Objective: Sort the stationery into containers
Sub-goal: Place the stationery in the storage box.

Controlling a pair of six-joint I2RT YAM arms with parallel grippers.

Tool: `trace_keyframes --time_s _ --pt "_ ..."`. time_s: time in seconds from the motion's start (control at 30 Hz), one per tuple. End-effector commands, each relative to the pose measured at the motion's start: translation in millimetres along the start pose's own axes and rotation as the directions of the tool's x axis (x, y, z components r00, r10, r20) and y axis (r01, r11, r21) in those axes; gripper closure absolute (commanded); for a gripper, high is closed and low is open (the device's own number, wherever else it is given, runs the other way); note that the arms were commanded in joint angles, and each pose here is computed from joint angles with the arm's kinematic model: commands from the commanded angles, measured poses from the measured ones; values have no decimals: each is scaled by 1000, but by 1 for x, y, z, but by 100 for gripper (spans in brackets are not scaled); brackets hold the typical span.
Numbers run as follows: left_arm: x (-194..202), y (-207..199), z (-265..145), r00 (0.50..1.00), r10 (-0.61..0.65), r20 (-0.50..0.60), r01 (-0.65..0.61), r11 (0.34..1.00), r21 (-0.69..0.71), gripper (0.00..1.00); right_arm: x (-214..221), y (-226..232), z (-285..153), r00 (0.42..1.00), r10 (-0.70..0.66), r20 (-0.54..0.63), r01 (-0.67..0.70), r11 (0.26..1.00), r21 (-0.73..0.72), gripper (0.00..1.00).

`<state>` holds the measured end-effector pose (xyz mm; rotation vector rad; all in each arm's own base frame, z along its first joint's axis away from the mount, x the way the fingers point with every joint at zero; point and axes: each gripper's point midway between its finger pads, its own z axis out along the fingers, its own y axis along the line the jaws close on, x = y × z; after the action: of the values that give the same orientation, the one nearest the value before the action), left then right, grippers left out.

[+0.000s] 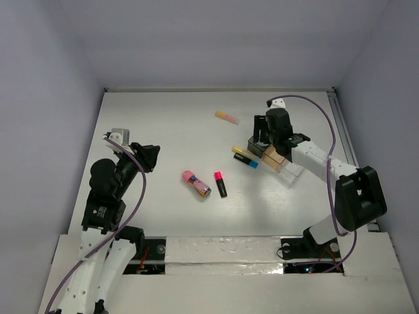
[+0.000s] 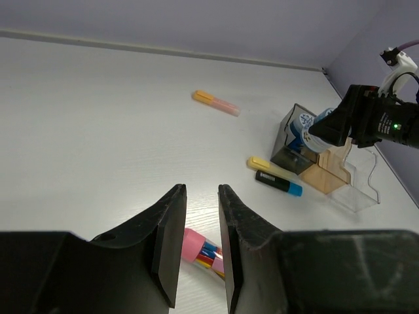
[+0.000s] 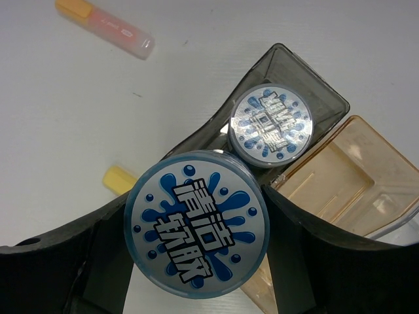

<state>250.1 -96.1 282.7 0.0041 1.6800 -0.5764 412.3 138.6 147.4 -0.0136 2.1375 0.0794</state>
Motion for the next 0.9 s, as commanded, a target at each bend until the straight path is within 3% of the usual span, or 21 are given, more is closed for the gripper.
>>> trace_keyframes --time_s 0.0,0.1,0.73,0.87 --pt "-24 -10 -2 998 16 67 -19 999 33 77 -13 8 2 998 49 51 -47 998 -33 56" --pt "-23 -14 -3 998 16 67 -20 999 51 77 -10 7 7 998 44 45 -42 999 -26 51" --pt "-23 -15 -2 998 16 65 -20 998 57 77 -15 -5 27 997 53 54 -55 998 22 42" --pt "-25 -13 -4 997 17 75 -20 999 43 77 -22 -8 26 996 55 73 -58 998 39 31"
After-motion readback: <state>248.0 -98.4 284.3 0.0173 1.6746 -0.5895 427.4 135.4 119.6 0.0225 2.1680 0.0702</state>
